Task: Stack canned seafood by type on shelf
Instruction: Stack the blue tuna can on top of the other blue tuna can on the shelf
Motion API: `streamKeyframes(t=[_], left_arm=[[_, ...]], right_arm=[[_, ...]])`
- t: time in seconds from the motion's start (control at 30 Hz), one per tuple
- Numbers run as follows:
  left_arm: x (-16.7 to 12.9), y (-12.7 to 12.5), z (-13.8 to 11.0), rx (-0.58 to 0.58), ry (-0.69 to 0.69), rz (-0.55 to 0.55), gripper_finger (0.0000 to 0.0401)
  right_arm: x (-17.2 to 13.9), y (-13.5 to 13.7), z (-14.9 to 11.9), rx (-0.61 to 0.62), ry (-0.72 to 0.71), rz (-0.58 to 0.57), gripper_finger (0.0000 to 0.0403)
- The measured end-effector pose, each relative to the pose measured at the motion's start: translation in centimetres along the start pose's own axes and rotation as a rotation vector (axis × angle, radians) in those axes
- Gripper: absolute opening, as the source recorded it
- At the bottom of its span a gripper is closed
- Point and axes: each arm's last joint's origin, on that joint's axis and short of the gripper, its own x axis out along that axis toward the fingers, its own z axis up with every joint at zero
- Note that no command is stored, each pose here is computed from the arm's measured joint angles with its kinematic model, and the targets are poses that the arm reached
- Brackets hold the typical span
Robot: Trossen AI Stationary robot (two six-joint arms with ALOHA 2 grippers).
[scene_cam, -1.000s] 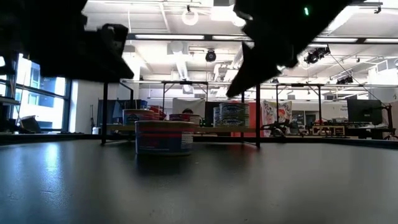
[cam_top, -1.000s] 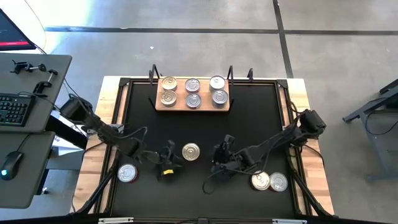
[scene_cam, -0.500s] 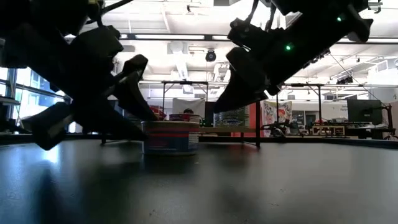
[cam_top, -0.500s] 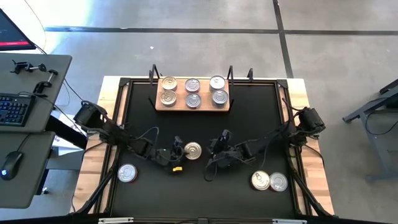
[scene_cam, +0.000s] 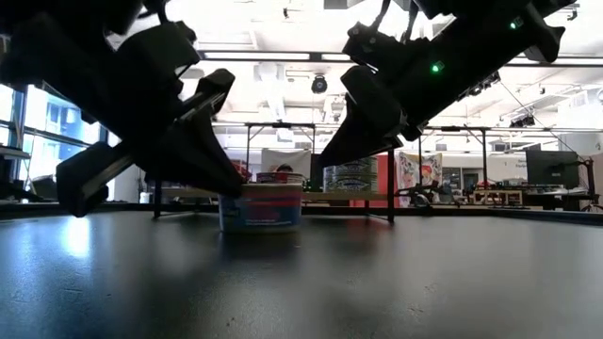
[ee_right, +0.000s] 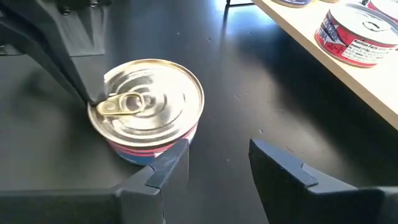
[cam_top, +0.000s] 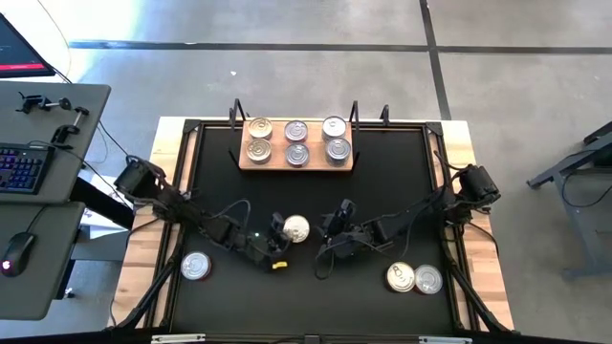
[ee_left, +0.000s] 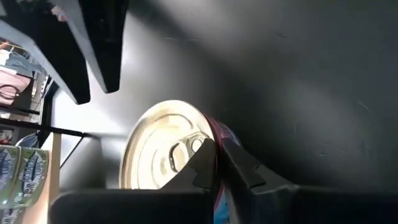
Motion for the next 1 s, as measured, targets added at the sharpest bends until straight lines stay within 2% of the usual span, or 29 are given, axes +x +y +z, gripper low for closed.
streamKeyframes(t=[0.3,0.47,0.57,0.77,0.9,1.0], left_arm=[[-0.8,-0.1,2.1,0.097,0.175,0.097,0.0000],[-1.5,0.4,2.6,0.061,0.262,0.186,0.0000],[-2.2,1.3,2.4,-0.006,0.285,0.223,0.0000],[-4.8,4.6,1.9,-0.148,0.313,0.335,0.0000],[-6.6,8.4,0.8,-0.259,0.322,0.417,0.0001],[-7.5,11.6,-0.5,-0.295,0.349,0.477,0.0001]], right_arm=[[0.0,0.0,0.0,-0.004,0.004,-0.002,0.0162],[0.0,0.0,0.0,-0.014,0.005,-0.002,0.0162],[0.0,0.0,-0.1,-0.021,0.005,-0.002,0.0162],[0.0,0.0,-0.1,-0.027,0.010,-0.004,0.0162],[0.0,0.0,-0.1,-0.029,0.010,-0.004,0.0162],[0.0,0.0,-0.2,-0.030,0.010,-0.004,0.0162]])
